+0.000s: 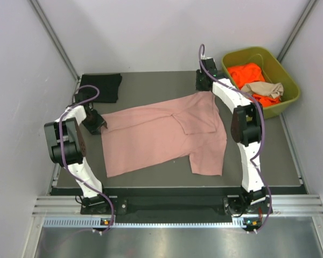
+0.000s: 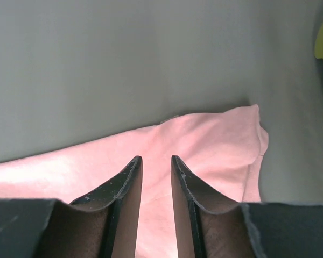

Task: Fold and stack the t-shirts
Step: Fold the tshirt

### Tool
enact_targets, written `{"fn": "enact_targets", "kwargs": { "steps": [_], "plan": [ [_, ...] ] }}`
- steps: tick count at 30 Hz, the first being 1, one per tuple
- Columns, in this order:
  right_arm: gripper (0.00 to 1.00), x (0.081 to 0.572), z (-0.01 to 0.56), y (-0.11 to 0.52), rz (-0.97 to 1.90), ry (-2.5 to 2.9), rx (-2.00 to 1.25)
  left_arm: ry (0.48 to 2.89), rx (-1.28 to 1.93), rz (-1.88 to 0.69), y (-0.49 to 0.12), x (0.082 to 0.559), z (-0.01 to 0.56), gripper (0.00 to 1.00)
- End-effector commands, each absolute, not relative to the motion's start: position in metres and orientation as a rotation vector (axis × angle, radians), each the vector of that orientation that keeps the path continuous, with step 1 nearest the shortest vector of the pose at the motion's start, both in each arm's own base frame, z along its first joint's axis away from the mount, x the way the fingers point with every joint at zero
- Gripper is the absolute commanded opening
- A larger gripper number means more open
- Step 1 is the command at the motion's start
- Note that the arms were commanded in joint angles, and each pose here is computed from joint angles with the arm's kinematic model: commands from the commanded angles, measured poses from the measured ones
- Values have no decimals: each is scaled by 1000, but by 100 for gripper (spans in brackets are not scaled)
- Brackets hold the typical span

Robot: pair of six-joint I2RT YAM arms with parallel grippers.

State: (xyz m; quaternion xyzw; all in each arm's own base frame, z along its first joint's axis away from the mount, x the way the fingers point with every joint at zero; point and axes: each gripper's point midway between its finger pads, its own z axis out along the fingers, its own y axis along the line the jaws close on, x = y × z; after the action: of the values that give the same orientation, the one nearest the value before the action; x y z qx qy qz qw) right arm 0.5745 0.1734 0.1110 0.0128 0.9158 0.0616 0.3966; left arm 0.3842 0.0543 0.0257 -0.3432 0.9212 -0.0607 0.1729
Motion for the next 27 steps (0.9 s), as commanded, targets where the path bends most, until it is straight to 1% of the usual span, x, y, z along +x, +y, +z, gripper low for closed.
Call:
{"fn": "enact_targets", "kwargs": {
  "steps": [1,9,11,14,17,18,24,27],
  "plan": [
    [29,576,143,174,170,2260,32,2680,-1075,-60,82,350,1,52],
    [31,577,126,169,119,2295,10,2691,-1068,-36,89,337,-1,54],
    [31,576,122,166,98,2303,2,2668,-1049,-51,89,341,7,54],
    [31,573,119,163,76,2313,-10,2627,-990,-73,82,351,24,54],
    [31,572,118,163,79,2315,-12,2546,-923,-91,69,360,57,54],
    [32,573,119,164,81,2312,-14,2541,-932,-98,68,361,56,54],
    [32,574,111,158,60,2323,1,2380,-879,-184,44,380,116,54],
    [32,575,93,147,41,2358,43,2393,-823,-227,24,389,125,53]
  ]
}}
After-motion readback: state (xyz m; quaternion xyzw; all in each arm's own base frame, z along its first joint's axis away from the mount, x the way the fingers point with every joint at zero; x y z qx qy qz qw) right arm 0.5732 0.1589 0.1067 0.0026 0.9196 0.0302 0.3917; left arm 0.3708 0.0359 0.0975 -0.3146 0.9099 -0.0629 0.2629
